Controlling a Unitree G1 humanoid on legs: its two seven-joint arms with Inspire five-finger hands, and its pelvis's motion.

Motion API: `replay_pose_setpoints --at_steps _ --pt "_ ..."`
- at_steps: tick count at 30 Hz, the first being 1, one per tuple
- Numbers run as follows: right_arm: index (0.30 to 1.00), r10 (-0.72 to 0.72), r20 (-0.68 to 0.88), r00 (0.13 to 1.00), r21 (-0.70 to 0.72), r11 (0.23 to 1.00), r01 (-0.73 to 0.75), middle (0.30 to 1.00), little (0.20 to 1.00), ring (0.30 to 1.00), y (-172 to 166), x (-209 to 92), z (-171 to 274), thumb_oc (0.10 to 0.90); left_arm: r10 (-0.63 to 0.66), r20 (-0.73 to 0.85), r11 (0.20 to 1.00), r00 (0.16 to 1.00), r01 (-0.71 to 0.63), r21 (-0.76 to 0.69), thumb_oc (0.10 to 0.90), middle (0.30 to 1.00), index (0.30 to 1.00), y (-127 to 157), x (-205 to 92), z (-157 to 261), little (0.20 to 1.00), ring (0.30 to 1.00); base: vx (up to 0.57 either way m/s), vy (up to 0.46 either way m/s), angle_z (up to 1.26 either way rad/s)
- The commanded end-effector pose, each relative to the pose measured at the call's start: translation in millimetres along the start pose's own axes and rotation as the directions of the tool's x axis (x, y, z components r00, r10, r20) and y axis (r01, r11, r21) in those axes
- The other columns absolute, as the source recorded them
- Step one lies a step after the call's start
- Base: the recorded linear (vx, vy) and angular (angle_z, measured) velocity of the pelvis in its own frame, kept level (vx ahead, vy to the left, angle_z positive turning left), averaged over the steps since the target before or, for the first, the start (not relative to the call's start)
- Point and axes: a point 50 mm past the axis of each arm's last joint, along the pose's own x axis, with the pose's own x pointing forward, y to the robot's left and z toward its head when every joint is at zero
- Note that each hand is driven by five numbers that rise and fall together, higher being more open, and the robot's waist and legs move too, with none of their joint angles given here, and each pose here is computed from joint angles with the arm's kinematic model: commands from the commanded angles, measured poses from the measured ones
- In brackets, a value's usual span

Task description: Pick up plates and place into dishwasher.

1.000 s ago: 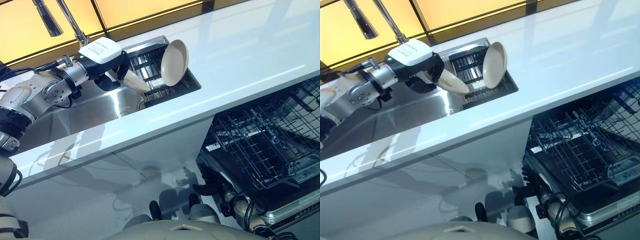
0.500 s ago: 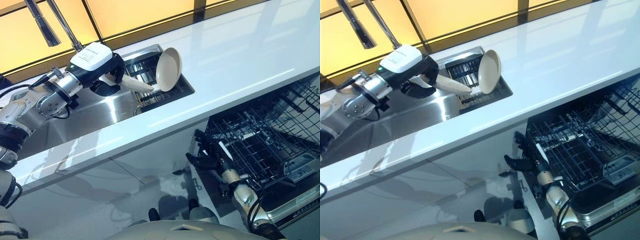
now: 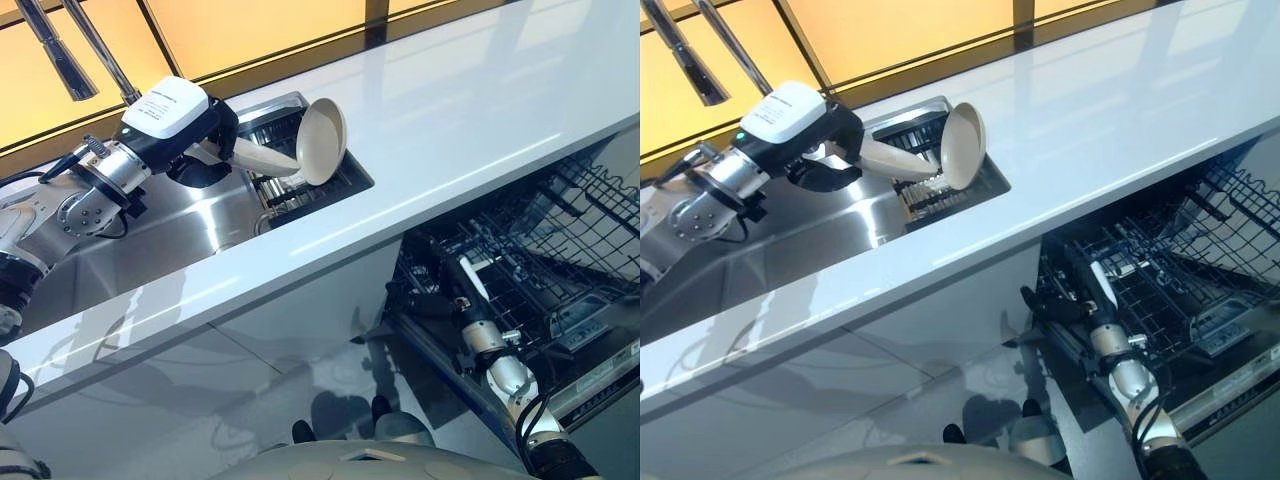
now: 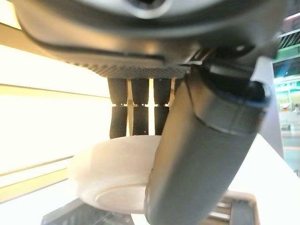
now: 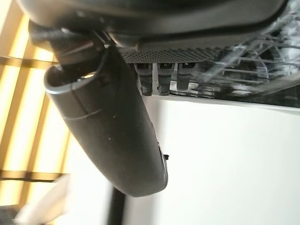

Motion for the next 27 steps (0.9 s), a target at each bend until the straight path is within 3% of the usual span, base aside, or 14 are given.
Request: replay_pose_setpoints --at_steps 1,6,8,20,27 --pt "0.900 -0.095 0.541 0.836 -0.011 0.993 0.120 0.900 0.900 0.900 -37 25 97 0.800 0.363 -0.021 0.929 0.932 -0.360 0.087 0.100 0.300 0.300 82 0 -14 0.200 0.300 0.01 0.034 -0.07" --pt "0.900 -0.115 0.634 0.765 -0.007 0.988 0.154 0.900 0.900 0.900 -52 24 119 0.800 0.394 -0.002 0.916 0.919 -0.392 0.085 0.100 0.300 0.300 89 0 -10 0.200 0.300 0.01 0.021 -0.07" --pt "0.900 -0.114 0.721 0.683 -0.020 0.982 0.185 0.900 0.900 0.900 -63 20 141 0.800 0.412 0.031 0.907 0.911 -0.413 0.075 0.100 0.300 0.300 99 2 -3 0.200 0.300 0.01 0.012 -0.02" --pt "0.900 -0.105 0.847 0.520 -0.044 0.963 0.265 0.900 0.900 0.900 -78 13 183 0.800 0.420 0.099 0.903 0.902 -0.426 0.050 0.100 0.300 0.300 102 5 16 0.200 0.300 0.00 0.001 0.00" --pt "0.900 -0.081 0.878 0.471 -0.062 0.958 0.281 0.900 0.900 0.900 -78 14 198 0.800 0.411 0.139 0.910 0.901 -0.415 -0.002 0.100 0.300 0.300 98 11 30 0.200 0.300 0.00 -0.002 0.02"
